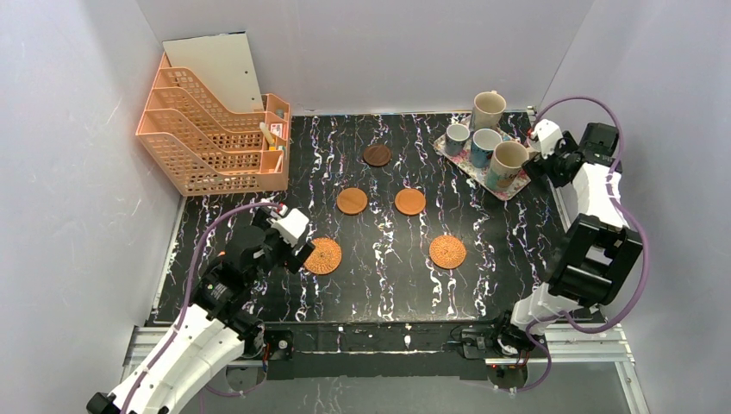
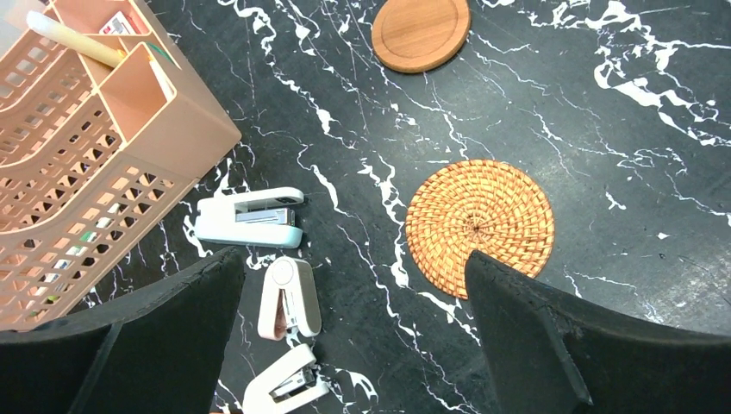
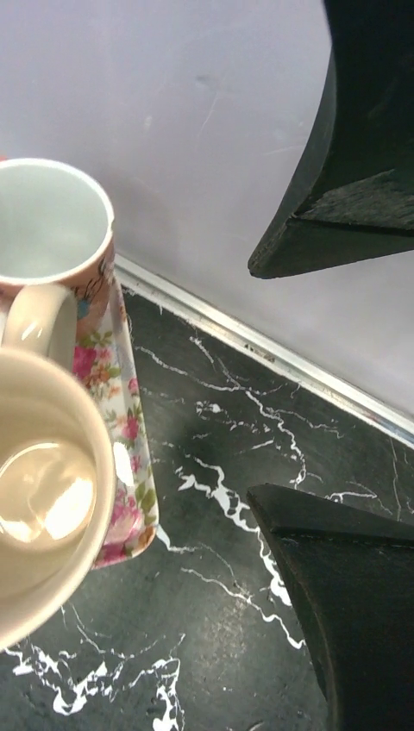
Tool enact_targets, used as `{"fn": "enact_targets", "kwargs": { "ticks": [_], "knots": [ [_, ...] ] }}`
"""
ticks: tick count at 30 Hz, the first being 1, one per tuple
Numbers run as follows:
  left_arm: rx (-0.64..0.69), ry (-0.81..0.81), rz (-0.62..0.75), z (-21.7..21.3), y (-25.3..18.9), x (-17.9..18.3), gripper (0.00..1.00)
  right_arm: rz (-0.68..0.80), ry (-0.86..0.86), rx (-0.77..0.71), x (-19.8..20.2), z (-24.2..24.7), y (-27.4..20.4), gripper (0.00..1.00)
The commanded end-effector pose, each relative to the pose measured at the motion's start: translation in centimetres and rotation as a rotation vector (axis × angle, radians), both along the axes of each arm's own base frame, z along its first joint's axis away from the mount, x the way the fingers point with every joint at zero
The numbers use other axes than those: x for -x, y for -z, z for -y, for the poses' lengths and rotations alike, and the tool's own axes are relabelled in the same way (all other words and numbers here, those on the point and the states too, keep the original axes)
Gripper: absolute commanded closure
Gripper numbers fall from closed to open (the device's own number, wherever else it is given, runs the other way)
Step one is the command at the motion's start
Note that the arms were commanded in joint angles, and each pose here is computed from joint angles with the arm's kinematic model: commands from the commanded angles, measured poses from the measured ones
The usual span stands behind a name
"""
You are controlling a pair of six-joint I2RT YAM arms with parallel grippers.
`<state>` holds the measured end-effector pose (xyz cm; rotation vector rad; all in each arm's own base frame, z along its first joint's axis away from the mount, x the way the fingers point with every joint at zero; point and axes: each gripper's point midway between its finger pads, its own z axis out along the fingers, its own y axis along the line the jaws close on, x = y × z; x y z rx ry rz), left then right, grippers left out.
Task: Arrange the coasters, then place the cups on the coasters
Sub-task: Pick up the cup from the tray.
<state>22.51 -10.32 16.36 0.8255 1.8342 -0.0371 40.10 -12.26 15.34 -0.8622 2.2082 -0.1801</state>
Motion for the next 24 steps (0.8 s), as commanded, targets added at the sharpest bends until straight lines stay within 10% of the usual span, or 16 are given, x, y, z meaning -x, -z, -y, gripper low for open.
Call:
{"fn": "enact_targets", "kwargs": {
  "ticks": [1, 16, 24],
  "knots": [
    [0.019, 0.004, -0.017, -0.1, 0.3, 0.6, 0.02, 0.143, 0.004, -0.066, -1.3, 0.7, -5.2, 0.02],
    [0.051, 0.029, -0.036, -0.2, 0.3, 0.9, 0.02, 0.390, 0.121, -0.631, -3.2, -5.0, -16.8, 0.02],
    [0.054, 0.066, -0.072, 0.2, 0.8, 1.3, 0.02, 0.405, 0.048, -0.581, -2.3, -8.7, -15.1, 0.02]
  ]
}}
